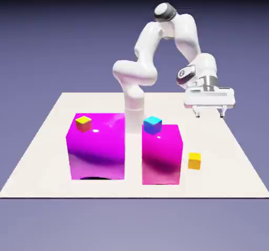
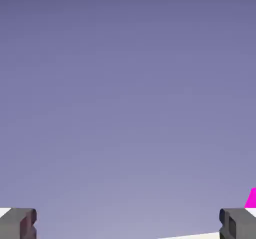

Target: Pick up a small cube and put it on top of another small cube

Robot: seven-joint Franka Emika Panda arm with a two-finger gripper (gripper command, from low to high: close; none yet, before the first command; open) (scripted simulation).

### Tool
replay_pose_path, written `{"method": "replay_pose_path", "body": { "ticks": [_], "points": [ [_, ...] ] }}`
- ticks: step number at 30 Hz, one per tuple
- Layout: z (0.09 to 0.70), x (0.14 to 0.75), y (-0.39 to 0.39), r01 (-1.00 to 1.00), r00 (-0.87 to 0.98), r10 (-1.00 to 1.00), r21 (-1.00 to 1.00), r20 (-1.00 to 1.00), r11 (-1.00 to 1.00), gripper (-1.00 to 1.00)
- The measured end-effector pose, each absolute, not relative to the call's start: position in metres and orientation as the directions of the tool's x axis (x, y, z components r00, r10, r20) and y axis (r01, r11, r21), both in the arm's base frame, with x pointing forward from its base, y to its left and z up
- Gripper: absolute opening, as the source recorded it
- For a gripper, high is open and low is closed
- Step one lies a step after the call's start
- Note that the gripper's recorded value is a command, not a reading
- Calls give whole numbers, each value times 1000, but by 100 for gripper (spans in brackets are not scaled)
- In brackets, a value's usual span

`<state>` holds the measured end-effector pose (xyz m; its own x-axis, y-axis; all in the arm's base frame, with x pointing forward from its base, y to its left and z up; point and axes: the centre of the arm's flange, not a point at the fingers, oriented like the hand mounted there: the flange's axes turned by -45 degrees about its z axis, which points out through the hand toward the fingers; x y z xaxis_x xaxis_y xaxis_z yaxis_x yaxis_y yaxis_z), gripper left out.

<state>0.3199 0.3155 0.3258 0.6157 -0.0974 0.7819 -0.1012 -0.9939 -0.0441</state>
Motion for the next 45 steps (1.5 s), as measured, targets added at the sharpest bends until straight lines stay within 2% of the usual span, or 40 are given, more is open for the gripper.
{"method": "replay_pose_path", "body": {
  "ticks": [9, 15, 24, 25, 36, 45],
  "points": [
    [230, 287, 338, -162, 669, -143, -45, 729, -986, 0],
    [162, 249, 295, -188, 735, -141, 0, 663, -982, 0],
    [106, 281, 290, -188, 734, -141, 0, 664, -982, 0],
    [105, 282, 289, -188, 735, -141, 0, 663, -982, -100],
    [172, 253, 304, -187, 727, -156, -25, 668, -982, -100],
    [250, 299, 320, -425, 662, -375, -87, 648, -901, -100]
  ]
}}
